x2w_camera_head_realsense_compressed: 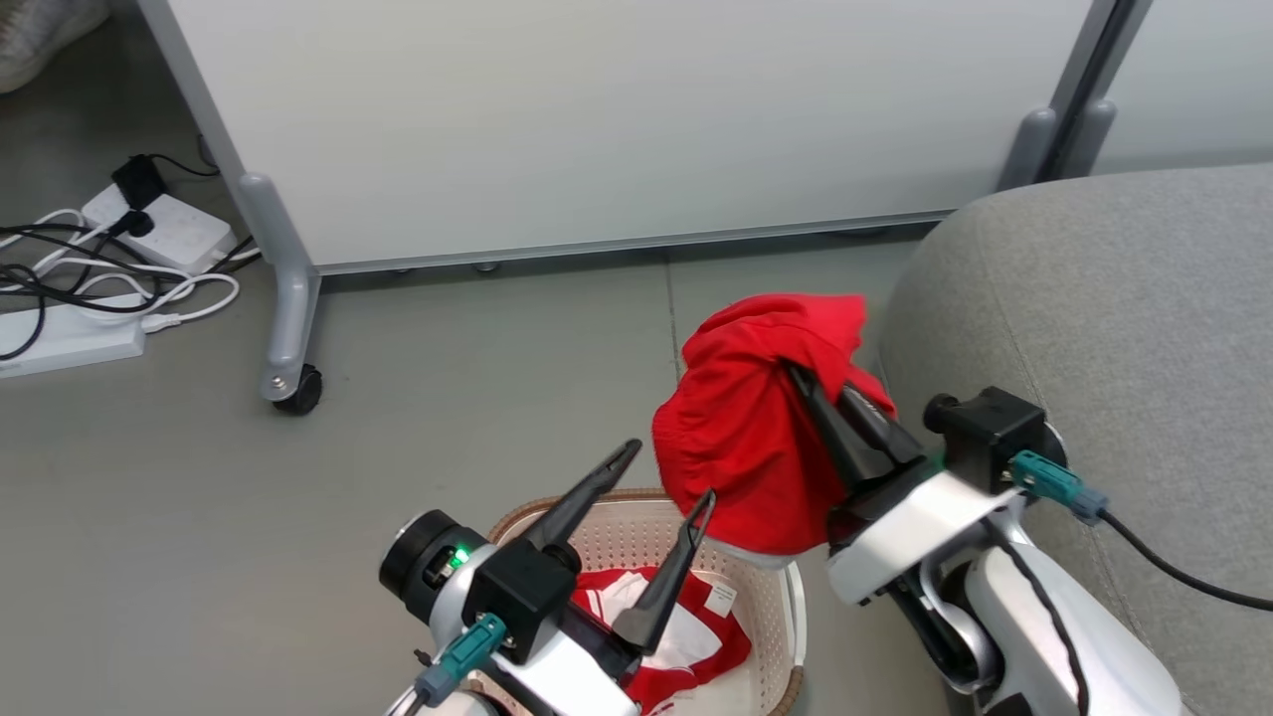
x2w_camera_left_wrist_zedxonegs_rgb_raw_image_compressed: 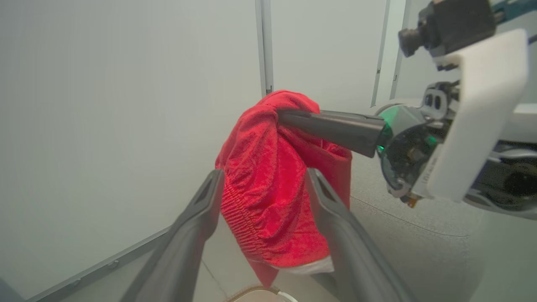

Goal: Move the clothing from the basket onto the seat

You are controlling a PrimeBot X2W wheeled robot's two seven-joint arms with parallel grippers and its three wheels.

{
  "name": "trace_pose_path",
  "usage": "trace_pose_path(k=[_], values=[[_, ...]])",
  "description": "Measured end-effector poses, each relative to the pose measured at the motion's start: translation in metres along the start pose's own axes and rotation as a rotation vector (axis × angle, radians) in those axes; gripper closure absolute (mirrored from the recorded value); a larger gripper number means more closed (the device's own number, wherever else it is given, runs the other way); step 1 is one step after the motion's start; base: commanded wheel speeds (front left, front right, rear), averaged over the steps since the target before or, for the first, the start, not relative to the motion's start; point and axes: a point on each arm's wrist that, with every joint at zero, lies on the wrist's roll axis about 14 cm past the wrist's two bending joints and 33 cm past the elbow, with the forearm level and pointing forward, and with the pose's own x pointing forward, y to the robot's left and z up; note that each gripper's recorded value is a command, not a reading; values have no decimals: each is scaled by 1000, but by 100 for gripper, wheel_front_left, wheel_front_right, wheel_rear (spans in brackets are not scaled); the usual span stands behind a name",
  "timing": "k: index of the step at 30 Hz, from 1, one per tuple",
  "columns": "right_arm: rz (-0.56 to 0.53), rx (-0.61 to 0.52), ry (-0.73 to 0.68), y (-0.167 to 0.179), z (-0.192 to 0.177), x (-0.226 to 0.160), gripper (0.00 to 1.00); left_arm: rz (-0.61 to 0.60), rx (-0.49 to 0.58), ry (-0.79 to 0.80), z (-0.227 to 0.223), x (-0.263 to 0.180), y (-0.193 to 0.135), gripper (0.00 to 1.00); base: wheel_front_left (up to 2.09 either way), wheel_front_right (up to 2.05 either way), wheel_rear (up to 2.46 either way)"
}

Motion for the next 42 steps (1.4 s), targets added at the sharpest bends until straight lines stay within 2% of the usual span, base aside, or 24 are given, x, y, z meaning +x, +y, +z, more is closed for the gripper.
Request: trace_pose_path(k=[11, 23, 34, 42], values=[[-248, -21, 54, -74, -13, -50, 100, -190, -11, 118, -40, 12, -43, 0, 0, 0, 0], [-414, -21, 41, -110, -8, -91, 100, -384, -26, 159, -56, 34, -84, 0, 0, 0, 0], [-622, -48, 21, -151, 3, -149, 100, -613, -68, 186, -70, 48, -140, 0, 0, 0, 0], [-750, -102, -13, -187, 25, -176, 100, -698, -92, 180, -75, 64, -158, 0, 0, 0, 0]])
